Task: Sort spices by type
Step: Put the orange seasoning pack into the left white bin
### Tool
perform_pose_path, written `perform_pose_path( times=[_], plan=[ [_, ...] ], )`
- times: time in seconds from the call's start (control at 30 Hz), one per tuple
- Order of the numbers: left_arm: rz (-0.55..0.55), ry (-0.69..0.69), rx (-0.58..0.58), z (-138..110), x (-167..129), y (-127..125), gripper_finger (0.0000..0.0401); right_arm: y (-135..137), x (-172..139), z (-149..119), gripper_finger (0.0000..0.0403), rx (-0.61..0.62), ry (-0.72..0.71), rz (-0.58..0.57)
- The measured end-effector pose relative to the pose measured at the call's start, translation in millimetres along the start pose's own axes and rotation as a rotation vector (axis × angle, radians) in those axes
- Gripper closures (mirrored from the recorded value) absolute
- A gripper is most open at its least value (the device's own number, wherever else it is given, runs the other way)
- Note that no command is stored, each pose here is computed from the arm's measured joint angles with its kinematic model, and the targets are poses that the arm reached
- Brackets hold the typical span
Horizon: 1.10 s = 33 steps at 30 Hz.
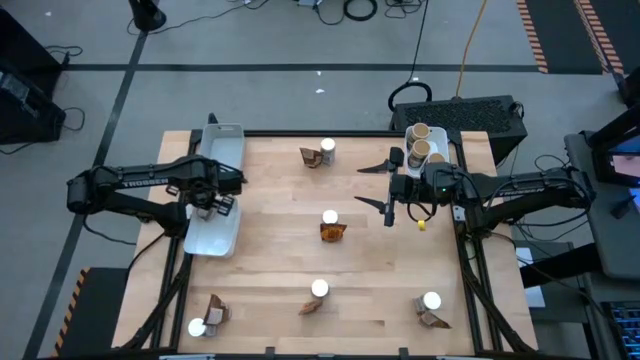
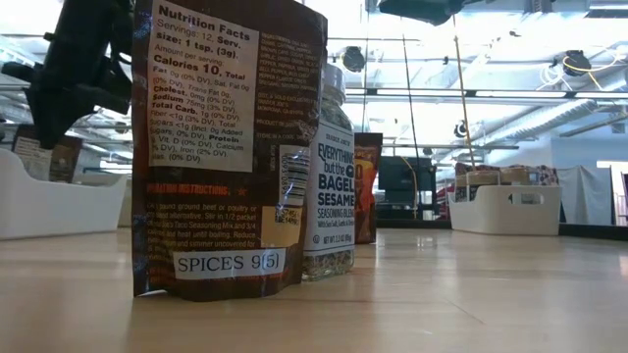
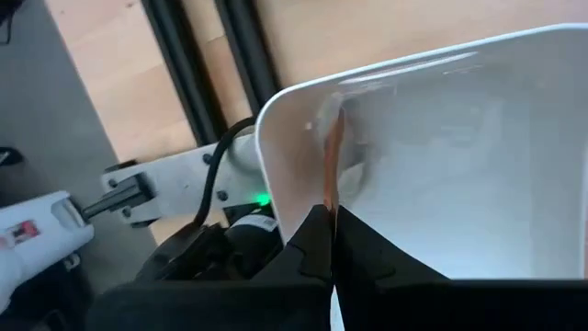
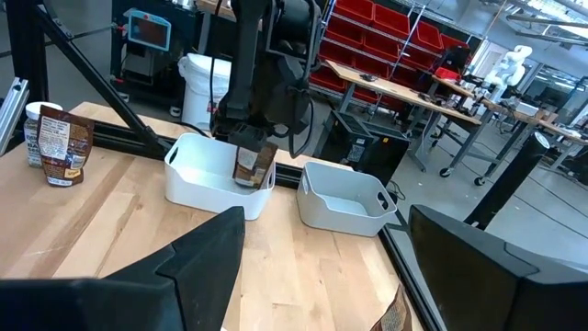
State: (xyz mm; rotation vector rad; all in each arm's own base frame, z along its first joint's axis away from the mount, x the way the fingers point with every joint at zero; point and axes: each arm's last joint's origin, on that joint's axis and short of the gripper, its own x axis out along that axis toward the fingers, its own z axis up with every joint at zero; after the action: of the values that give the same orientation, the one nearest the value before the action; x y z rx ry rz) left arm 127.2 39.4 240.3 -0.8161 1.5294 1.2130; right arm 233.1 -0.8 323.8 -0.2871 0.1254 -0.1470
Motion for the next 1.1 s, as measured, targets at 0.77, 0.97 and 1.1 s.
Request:
perform_pose_path(
  times=[0.77,0.97,1.1],
  plan=[
    [0.003,0.003,0.023,-0.2,0.0,0.3,0.0327,0.0,0.0,0.0,0.0115,0.002,0.000,0.000],
    [-0.018,-0.013,0.073,1.1,-4.4,-0.6,0.0306,-0.1,0.0,0.2,0.0115,0.001,-0.001,-0.001],
    [-0.055,-0.043,0.068,3.3,-16.8,-0.5,0.0301,-0.5,-0.1,1.5,0.0115,0.000,-0.015,-0.005]
  ],
)
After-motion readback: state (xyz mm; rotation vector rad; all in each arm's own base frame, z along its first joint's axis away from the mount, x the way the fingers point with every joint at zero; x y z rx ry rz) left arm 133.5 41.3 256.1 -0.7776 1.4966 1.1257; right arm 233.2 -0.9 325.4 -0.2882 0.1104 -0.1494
